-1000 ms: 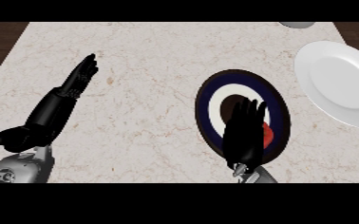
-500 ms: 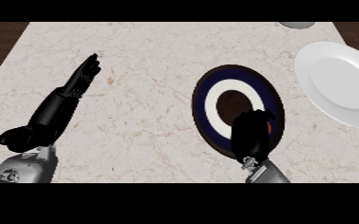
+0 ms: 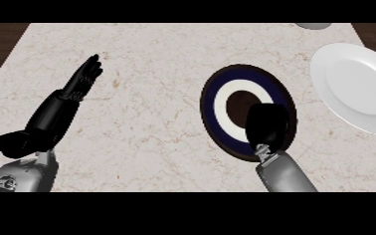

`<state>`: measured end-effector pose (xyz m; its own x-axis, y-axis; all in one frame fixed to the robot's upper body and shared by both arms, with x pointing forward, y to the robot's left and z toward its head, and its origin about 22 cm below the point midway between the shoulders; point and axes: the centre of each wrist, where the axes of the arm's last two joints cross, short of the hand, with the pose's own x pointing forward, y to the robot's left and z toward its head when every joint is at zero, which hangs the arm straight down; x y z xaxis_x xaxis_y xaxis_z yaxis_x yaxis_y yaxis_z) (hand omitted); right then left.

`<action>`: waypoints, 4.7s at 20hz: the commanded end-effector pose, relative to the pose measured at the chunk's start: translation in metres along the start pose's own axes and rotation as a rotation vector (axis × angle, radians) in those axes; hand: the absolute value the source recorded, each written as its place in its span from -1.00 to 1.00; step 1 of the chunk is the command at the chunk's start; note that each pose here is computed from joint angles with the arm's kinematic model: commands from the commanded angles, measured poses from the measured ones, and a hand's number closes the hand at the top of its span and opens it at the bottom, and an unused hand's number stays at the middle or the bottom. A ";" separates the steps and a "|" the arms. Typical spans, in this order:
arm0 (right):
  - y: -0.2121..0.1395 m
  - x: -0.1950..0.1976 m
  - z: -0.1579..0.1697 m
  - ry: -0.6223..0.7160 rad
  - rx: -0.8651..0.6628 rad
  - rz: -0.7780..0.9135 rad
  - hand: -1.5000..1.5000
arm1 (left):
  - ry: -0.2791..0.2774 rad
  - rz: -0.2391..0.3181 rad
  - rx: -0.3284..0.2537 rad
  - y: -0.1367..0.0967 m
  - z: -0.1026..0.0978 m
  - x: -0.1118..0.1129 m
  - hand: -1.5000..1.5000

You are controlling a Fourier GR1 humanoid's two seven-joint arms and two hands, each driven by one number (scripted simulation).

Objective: Pick the bell pepper from the plate and place it in the plate

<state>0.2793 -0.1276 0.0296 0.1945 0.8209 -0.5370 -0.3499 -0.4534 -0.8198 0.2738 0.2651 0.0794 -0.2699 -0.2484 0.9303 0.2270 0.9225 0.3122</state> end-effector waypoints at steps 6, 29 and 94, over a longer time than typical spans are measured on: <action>-0.047 -0.050 -0.068 0.511 0.147 -0.595 1.00 | -0.041 0.008 -0.041 -0.007 -0.007 0.006 0.00; -0.190 -0.059 -0.126 0.930 -0.252 -0.685 1.00 | -0.009 0.002 -0.036 -0.019 -0.017 -0.002 0.00; 0.054 -0.203 -0.114 0.805 -0.816 -1.691 -1.00 | 0.052 -0.010 0.043 0.003 0.009 -0.006 0.00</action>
<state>0.3627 -0.3575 0.0750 0.2297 0.2978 0.9266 0.9386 0.1842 -0.2918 0.2700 0.2715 0.0706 -0.2339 -0.2603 0.9368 0.1988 0.9303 0.3082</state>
